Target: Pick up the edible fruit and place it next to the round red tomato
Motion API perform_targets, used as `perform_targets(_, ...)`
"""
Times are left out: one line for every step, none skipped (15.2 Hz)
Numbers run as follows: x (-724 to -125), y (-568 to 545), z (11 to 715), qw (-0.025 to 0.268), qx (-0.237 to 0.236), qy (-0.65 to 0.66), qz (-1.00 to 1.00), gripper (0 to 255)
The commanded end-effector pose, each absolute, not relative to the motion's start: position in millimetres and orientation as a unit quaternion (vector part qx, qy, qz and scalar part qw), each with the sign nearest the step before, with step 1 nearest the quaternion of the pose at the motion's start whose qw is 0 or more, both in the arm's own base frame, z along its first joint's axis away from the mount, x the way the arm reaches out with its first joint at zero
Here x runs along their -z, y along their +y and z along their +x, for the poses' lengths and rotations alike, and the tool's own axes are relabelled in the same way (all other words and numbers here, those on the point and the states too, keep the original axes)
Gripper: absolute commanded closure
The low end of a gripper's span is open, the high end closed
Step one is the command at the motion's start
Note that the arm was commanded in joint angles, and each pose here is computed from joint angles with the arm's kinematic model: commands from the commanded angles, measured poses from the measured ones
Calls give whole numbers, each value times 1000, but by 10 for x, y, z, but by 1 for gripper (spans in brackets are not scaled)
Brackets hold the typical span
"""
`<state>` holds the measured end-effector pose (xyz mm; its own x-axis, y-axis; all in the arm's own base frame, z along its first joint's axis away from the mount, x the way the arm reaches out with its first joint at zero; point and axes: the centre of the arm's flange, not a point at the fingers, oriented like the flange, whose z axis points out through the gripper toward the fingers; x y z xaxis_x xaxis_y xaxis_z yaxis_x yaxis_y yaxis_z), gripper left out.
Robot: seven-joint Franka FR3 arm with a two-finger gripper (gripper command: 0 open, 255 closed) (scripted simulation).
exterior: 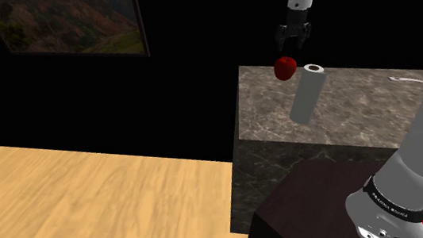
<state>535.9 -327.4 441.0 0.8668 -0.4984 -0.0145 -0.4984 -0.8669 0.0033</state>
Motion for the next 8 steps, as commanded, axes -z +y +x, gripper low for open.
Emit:
perform_targets(-4343,-3488,5494,-2,-2,269,-963,0)
perform_targets(-4335,-3524,5511,-3,-1,271,-963,0)
perform_targets(-4282,-3524,5511,-3,-1,271,-963,0)
perform_targets(-4229,-3524,5511,-3,-1,271,-963,0)
perform_targets(-4176,-3525,5510,-3,-1,271,-963,0)
perform_targets(-4124,-3525,5510,-3,-1,271,-963,0)
perform_targets(-4071,-3525,5510,-3,-1,271,-963,0)
perform_targets(-4018,-3525,5510,-3,-1,271,-963,0)
